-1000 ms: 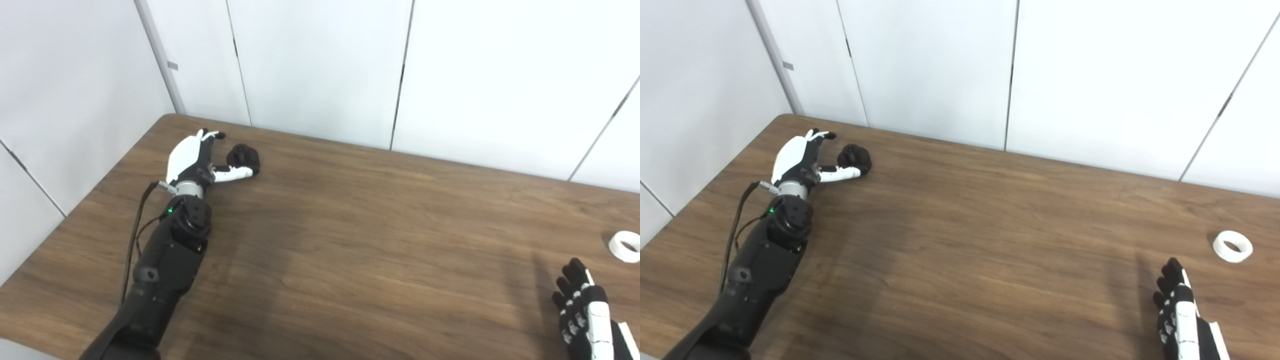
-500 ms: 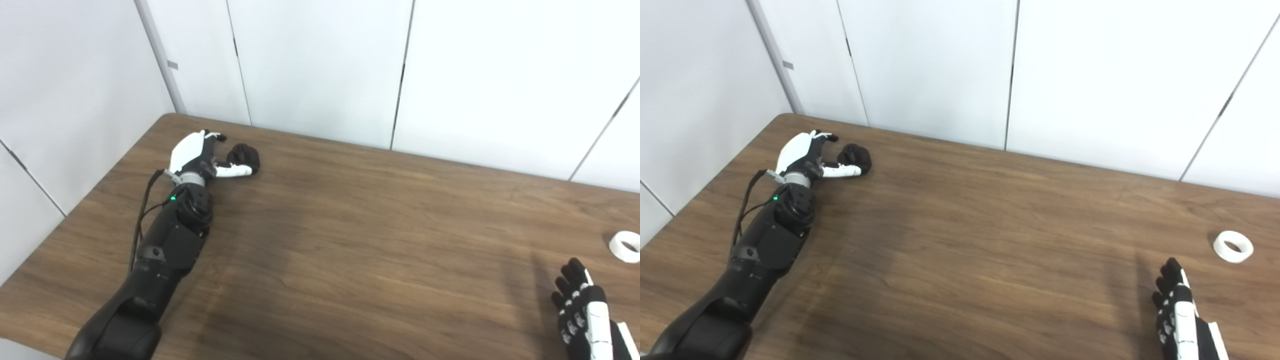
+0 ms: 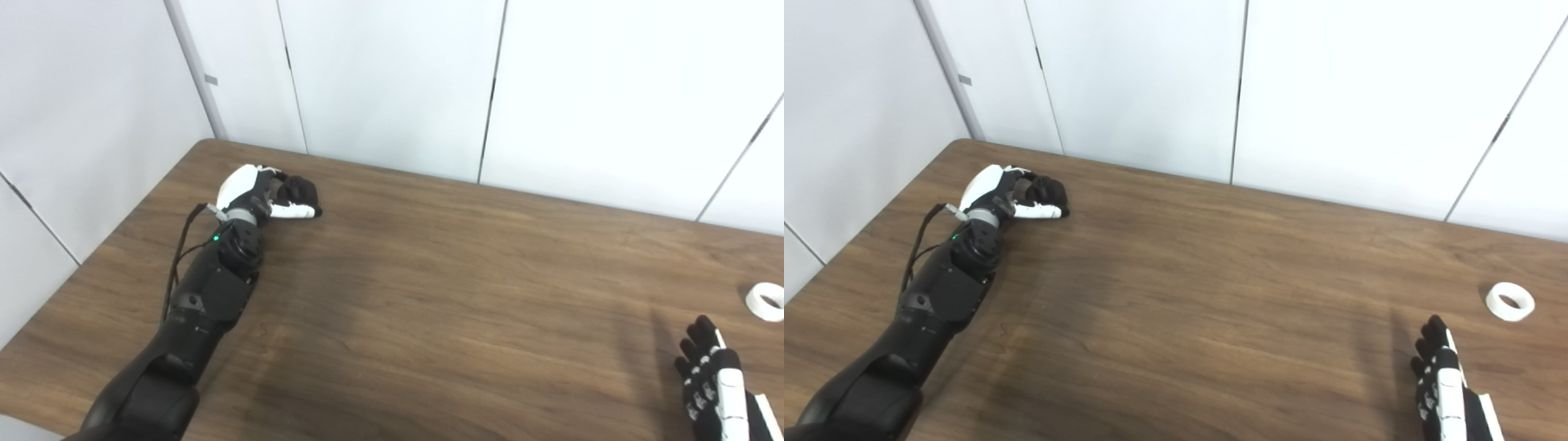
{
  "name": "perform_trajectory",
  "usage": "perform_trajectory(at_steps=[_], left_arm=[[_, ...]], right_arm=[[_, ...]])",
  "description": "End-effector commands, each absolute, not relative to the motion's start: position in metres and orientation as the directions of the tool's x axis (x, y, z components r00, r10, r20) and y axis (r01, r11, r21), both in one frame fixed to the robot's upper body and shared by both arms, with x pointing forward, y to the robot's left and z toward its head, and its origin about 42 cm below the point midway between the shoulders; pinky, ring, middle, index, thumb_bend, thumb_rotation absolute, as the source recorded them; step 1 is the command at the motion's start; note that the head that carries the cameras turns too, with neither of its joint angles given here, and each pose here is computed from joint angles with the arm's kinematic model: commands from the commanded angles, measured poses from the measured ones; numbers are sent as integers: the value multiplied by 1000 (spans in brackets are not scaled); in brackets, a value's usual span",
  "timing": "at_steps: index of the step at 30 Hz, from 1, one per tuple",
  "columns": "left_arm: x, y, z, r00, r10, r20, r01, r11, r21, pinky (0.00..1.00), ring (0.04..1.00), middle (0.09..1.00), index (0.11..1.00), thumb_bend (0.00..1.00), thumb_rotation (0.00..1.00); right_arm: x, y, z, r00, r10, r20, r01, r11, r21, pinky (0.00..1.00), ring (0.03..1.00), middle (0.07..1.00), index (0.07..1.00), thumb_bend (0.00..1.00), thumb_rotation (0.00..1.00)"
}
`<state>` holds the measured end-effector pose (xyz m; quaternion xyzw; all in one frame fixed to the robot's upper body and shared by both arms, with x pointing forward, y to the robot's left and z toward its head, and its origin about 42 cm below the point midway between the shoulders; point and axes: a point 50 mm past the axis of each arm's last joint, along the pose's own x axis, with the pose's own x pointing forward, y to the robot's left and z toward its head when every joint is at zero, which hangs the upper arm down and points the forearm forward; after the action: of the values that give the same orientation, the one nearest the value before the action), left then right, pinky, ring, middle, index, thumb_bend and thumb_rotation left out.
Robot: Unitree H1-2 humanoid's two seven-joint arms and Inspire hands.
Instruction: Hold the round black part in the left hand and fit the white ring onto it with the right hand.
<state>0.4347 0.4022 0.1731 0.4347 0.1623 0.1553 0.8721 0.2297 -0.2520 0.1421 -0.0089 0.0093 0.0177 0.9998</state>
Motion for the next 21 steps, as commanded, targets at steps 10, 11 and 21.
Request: perform_trajectory(at_steps=[10, 11, 21], left_arm=[[452, 405, 207, 907, 418, -56, -204, 550, 810, 1000, 1000, 968, 796, 1000, 315], [452, 405, 206, 906, 420, -55, -205, 548, 811, 1000, 1000, 967, 796, 1000, 315], [450, 407, 203, 902, 427, -65, -205, 556, 805, 1000, 1000, 962, 795, 986, 282]], right_arm=[[221, -250, 148, 999, 35, 9, -34, 999, -13, 1000, 1000, 1000, 1000, 359, 1000], [221, -250, 147, 999, 35, 9, -35, 999, -15, 1000, 1000, 1000, 1000, 353, 1000], [221, -251, 145, 999, 39, 8, -39, 999, -14, 1000, 1000, 1000, 1000, 347, 1000]])
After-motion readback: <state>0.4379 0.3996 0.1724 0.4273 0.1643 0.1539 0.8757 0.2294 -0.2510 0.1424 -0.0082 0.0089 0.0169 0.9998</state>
